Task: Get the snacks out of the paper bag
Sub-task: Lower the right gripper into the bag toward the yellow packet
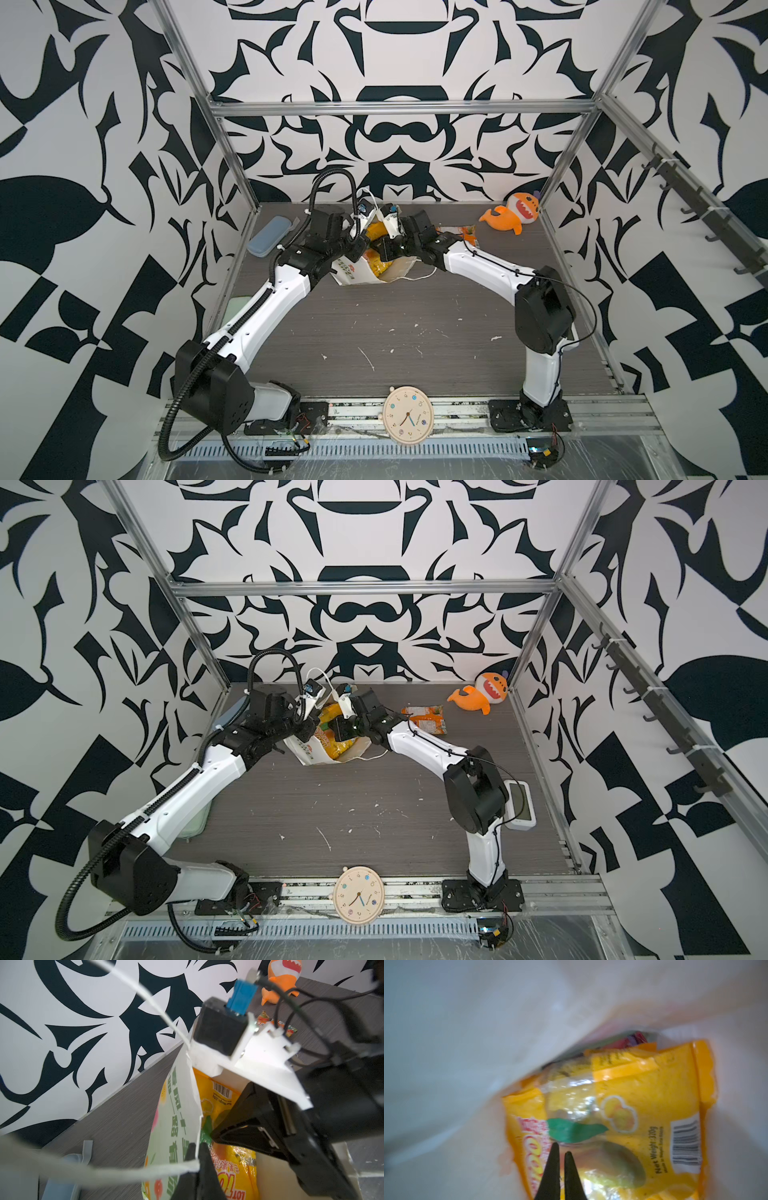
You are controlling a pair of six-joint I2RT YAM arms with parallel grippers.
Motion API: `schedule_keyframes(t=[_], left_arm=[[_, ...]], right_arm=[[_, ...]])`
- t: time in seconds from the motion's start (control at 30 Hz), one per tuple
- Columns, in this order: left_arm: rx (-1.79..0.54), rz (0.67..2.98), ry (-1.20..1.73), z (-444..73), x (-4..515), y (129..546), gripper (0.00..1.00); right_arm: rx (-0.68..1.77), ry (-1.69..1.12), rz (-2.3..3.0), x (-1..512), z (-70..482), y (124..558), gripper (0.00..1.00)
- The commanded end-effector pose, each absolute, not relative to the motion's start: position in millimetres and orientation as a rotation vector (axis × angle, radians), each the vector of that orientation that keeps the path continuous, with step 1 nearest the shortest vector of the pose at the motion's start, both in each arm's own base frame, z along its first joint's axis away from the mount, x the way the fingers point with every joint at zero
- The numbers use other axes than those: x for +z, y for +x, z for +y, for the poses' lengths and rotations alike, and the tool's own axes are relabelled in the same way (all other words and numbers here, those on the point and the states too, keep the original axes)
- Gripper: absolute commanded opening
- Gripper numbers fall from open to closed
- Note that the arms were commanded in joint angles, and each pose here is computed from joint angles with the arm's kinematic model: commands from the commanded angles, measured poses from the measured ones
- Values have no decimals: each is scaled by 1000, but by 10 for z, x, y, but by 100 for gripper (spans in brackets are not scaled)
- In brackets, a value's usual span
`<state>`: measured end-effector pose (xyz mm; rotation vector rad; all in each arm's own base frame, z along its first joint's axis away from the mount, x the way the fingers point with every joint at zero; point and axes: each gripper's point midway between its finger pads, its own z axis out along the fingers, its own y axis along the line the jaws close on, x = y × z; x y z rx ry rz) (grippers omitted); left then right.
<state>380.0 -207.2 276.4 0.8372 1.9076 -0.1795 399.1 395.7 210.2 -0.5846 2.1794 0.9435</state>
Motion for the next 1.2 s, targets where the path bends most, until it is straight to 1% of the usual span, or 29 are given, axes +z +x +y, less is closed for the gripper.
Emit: schedule_keyframes(t=[0.0, 0.07, 0.1, 0.17, 0.23, 0.33, 0.4, 0.57, 0.67, 0.8, 0.9, 0.93, 1.07, 1.1, 1.13, 1.17], left_arm=[[-205, 1878, 844, -2119, 2802, 3760, 0], [-206, 1878, 846, -2123, 2804, 3757, 0], [-203, 1882, 845, -2114, 2794, 3758, 0], [-205, 1879, 843, -2115, 2801, 3753, 0], [-207, 1877, 841, -2114, 2803, 3752, 0], [-206, 1873, 841, -2115, 2819, 3752, 0], [-212, 1868, 844, -2126, 2835, 3744, 0], [-224, 1856, 849, -2144, 2881, 3736, 0], [-232, 1851, 855, -2161, 2887, 3737, 0], [-237, 1853, 860, -2173, 2895, 3737, 0], [-233, 1851, 866, -2168, 2903, 3731, 0], [-231, 1849, 869, -2166, 2908, 3729, 0], [-233, 1845, 875, -2172, 2911, 3719, 0], [-233, 1843, 878, -2175, 2914, 3718, 0], [-231, 1841, 876, -2171, 2921, 3724, 0], [-233, 1841, 878, -2176, 2921, 3723, 0]], right_arm=[[1006, -615, 2017, 2633, 3981, 3947, 0], [972, -596, 2025, 2656, 3926, 3975, 0], [909, -584, 2045, 2622, 3863, 4008, 2], [821, -558, 2062, 2549, 3770, 4074, 20], [727, -511, 2085, 2444, 3661, 4162, 31], [654, -471, 2080, 2337, 3584, 4258, 46], [628, -434, 2075, 2311, 3571, 4341, 54], [629, -365, 2071, 2272, 3646, 4522, 62], [683, -315, 2057, 2293, 3745, 4616, 71], [757, -246, 2062, 2335, 3843, 4685, 74], [800, -192, 2049, 2381, 3862, 4698, 79], [810, -179, 2043, 2409, 3861, 4696, 82], [847, -131, 2030, 2503, 3875, 4681, 84], [863, -115, 2030, 2526, 3882, 4677, 97], [878, -101, 2025, 2564, 3896, 4669, 100], [888, -93, 2024, 2585, 3911, 4669, 100]])
